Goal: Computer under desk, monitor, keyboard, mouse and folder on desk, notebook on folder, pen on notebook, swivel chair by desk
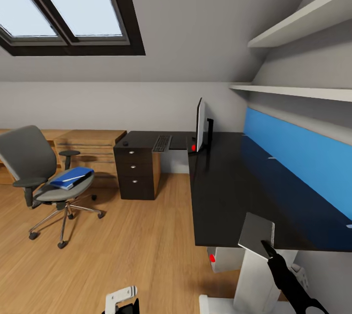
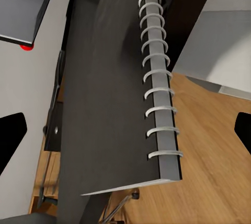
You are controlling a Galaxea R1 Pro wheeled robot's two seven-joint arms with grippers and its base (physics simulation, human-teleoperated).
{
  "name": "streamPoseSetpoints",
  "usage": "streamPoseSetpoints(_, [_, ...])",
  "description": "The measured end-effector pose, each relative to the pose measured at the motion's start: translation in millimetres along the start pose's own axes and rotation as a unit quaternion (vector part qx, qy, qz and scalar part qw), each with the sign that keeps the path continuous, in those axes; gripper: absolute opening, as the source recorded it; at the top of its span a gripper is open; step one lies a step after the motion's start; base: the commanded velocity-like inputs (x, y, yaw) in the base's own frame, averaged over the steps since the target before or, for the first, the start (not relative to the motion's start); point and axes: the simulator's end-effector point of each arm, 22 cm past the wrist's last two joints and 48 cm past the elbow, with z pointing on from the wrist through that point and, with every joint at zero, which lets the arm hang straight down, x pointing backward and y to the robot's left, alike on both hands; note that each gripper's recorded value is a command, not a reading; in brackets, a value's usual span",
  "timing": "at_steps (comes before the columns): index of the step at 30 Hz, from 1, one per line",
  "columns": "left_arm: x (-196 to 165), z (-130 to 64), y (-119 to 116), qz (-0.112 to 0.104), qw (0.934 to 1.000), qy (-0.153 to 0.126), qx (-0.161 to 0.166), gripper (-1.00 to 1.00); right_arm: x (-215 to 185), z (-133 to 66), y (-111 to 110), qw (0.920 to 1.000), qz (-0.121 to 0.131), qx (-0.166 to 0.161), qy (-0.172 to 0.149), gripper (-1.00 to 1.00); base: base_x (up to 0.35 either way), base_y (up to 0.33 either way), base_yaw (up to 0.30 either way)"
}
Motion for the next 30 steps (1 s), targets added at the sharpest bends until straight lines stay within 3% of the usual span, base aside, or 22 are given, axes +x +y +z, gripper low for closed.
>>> streamPoseSetpoints(11, [-12.2,-1.8,-1.1,-0.008,0.9998,-0.015,0.003,1.0,2.6,0.4,-6.6,1.0,-0.001,0.004,0.001,1.0,0.0,0.0,0.0])
streamPoseSetpoints(30, [-11.6,-0.5,0.6,-0.007,0.9998,-0.016,0.001,1.0,4.3,0.4,-10.8,1.0,-0.001,0.007,0.003,1.0,0.034,0.015,0.0])
